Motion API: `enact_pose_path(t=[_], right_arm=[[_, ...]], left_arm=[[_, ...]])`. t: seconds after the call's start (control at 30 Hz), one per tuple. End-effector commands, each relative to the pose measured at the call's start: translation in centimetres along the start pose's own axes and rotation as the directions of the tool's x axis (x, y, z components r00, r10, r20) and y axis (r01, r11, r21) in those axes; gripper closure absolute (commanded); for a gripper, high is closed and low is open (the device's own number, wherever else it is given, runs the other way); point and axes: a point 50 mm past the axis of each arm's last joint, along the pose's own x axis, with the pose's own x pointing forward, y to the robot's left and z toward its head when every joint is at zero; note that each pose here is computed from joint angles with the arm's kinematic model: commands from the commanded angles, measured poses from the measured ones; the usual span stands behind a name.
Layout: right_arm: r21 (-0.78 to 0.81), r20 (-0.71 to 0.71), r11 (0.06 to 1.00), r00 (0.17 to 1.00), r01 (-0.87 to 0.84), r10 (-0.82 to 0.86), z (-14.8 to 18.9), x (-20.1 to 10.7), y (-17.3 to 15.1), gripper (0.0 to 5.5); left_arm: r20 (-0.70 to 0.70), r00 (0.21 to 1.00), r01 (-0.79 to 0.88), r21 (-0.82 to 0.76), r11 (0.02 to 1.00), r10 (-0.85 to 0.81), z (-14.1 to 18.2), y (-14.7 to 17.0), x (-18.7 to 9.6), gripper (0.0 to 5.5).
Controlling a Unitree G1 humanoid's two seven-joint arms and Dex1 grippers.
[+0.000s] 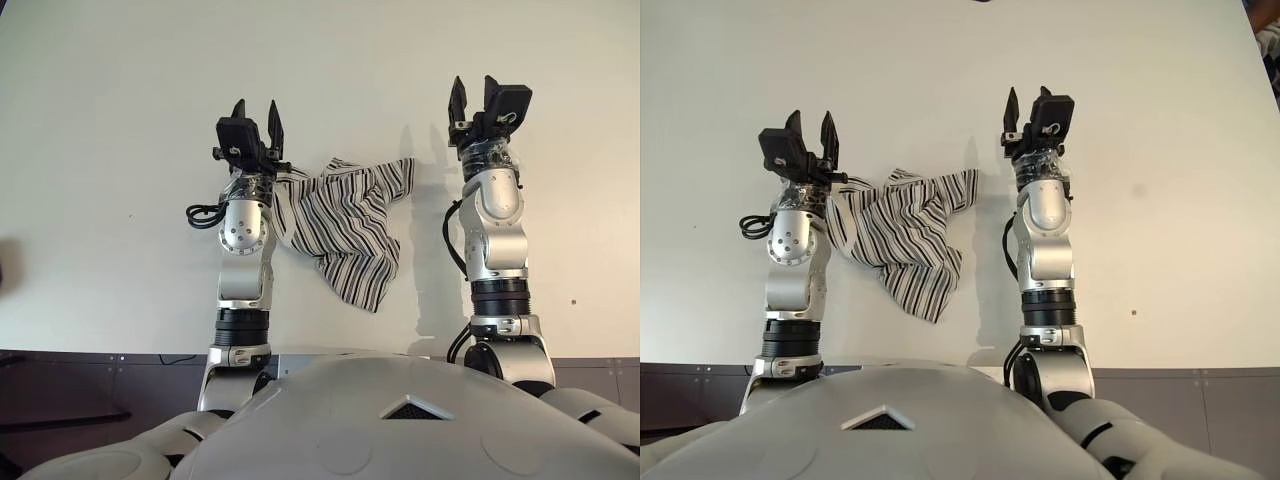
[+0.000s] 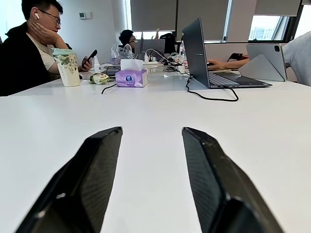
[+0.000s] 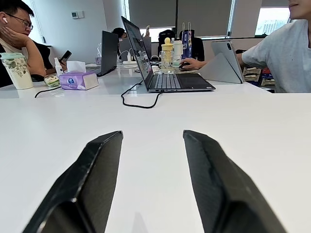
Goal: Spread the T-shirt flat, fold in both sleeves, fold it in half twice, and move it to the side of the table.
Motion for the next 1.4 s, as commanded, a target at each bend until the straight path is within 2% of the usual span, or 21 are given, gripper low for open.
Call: enact_pose_path(t=[0.03, 0.3, 0.43, 0.73, 0.87, 1.4], right_arm=[[-0.026, 0.003, 1.0, 1.0, -0.01, 0.01, 0.2, 0.1, 0.5, 3.21], [-0.026, 0.012, 1.0, 1.0, -0.012, 0.013, 0.3, -0.2, 0.6, 3.21], [-0.028, 0.029, 0.999, 0.999, -0.041, 0.042, 0.5, -0.2, 0.9, 2.84], [-0.047, 0.014, 0.997, 0.998, -0.06, 0.061, 0.4, -0.1, 1.2, 2.84], [-0.05, 0.012, 0.996, 0.998, -0.068, 0.069, 0.3, -0.2, 1.4, 2.84], [-0.026, -0.001, 0.994, 0.995, -0.104, 0.104, 0.1, -0.6, 2.3, 2.84]], left_arm=[[0.016, 1.0, 0.012, 0.025, 1.0, -0.012, 0.9, 0.2, 0.6, 3.22], [-0.009, 1.0, -0.007, 0.024, 1.0, 0.007, 0.9, 0.3, 0.5, 3.22], [-0.008, 1.0, 0.02, 0.009, 1.0, -0.02, 1.2, 0.1, 0.6, 2.62], [-0.055, 0.998, 0.003, 0.047, 0.999, -0.001, 0.6, 0.5, 0.6, 2.62], [-0.033, 0.999, -0.005, 0.075, 0.997, 0.007, 0.9, 0.9, 0.8, 2.62], [-0.091, 0.995, -0.045, 0.062, 0.997, 0.051, 0.2, 1.6, 0.7, 2.62]])
